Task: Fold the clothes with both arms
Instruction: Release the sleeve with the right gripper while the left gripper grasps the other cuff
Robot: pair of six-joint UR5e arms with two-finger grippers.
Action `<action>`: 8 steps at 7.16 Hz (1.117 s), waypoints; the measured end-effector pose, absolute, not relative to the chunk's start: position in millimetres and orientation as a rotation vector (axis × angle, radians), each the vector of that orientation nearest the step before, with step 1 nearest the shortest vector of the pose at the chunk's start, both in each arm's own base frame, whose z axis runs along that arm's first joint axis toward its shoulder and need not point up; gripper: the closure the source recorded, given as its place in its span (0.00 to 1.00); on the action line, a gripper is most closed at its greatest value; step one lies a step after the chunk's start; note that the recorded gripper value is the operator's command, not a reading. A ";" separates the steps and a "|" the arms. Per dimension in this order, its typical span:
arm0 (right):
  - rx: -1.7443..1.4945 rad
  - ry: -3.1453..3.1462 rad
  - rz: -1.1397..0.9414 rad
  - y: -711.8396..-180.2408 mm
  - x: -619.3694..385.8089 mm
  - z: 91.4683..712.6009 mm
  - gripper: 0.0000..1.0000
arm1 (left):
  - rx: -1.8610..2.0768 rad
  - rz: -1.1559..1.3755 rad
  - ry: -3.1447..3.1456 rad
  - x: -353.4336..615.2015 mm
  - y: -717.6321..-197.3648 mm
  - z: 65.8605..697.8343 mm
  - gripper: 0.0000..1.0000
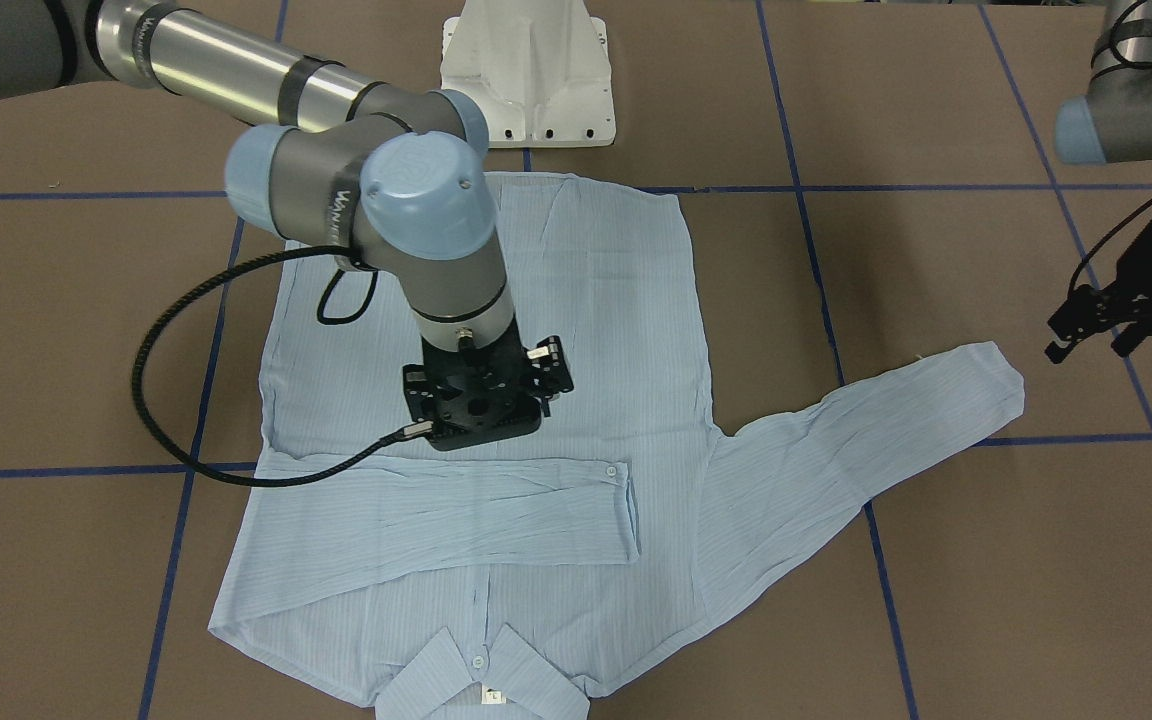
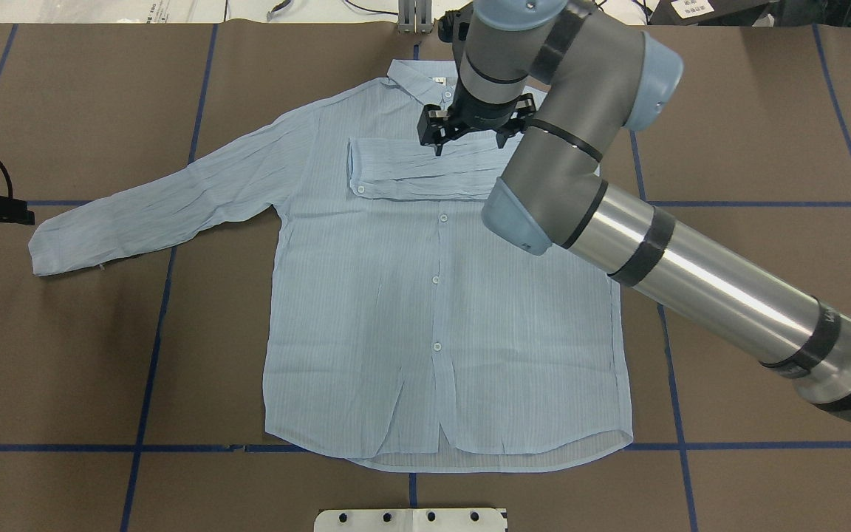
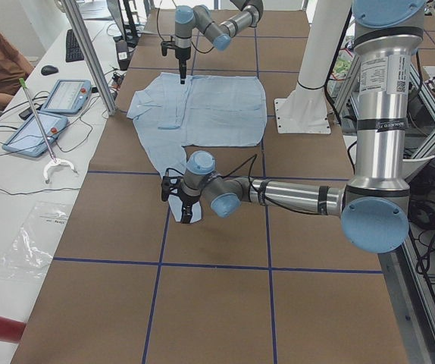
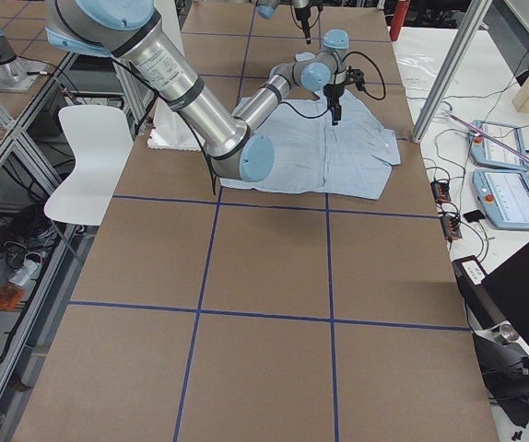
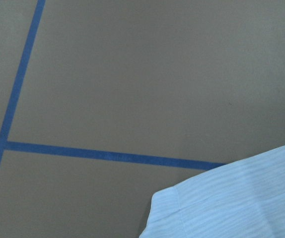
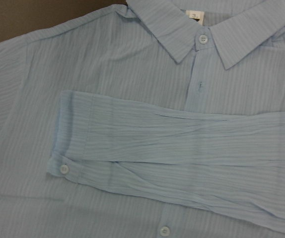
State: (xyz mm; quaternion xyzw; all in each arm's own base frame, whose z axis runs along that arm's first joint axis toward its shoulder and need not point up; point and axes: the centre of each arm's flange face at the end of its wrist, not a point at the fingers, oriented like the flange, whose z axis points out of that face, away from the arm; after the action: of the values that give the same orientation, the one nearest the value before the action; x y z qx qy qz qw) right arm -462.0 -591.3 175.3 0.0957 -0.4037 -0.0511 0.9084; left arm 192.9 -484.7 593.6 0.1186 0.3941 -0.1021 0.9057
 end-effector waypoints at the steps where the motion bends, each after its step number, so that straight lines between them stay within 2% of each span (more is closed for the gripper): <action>1: 0.190 -0.836 -0.113 -591.1 -440.3 189.9 0.00 | 0.247 -0.197 0.808 206.3 -480.9 606.0 0.21; 3: 0.187 -0.836 -0.124 -592.3 -424.7 202.4 0.00 | 0.246 -0.180 0.805 218.0 -479.5 622.3 0.33; 8: 0.188 -0.835 -0.125 -592.9 -422.5 204.6 0.00 | 0.245 -0.170 0.802 230.4 -489.4 622.7 0.44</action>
State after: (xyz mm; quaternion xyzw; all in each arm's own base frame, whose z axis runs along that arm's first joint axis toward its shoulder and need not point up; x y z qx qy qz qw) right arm -422.5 -592.9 204.6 0.0912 -0.4048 -0.0607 0.9078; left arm 230.4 -489.4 622.7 0.1190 0.3889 -0.0823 0.9098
